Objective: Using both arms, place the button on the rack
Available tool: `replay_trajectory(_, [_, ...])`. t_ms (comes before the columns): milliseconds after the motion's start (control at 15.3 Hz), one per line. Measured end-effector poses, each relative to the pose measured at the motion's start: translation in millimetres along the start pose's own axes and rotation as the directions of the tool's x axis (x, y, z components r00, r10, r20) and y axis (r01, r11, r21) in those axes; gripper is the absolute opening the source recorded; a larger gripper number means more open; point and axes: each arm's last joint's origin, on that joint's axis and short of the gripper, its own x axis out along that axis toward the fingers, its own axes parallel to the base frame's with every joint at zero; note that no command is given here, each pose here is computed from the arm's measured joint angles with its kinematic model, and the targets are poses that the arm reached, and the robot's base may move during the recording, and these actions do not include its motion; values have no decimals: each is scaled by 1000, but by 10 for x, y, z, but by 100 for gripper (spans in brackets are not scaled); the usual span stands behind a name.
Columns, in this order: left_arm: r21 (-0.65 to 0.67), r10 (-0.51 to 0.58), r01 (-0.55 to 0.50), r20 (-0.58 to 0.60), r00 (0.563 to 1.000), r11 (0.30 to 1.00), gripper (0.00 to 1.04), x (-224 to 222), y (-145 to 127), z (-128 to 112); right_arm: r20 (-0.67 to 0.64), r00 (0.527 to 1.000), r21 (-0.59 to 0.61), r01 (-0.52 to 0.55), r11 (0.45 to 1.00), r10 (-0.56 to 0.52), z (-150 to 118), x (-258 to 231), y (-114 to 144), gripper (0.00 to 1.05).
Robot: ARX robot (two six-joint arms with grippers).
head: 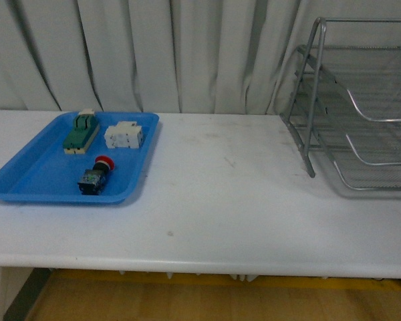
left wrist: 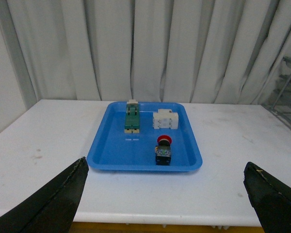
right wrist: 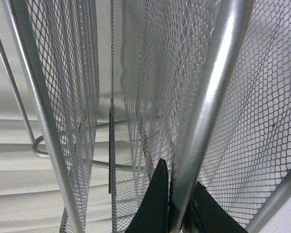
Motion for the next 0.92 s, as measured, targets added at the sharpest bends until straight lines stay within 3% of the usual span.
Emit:
replay_trajectory(785, [0,0,0,0,1000,1000,98,0,0,0,-75,989,52,135,990,-131,-42,-990,-149,4])
replay_trajectory(850, [0,0,0,0,1000,1000,98,0,0,0,-76,989,24,130,991,-128,-36,-993,-139,10])
replay_trajectory(916, [0,0,0,0,1000,1000,98,0,0,0,-58,988,-3,141,990,-141,-22,-1010,-151,23])
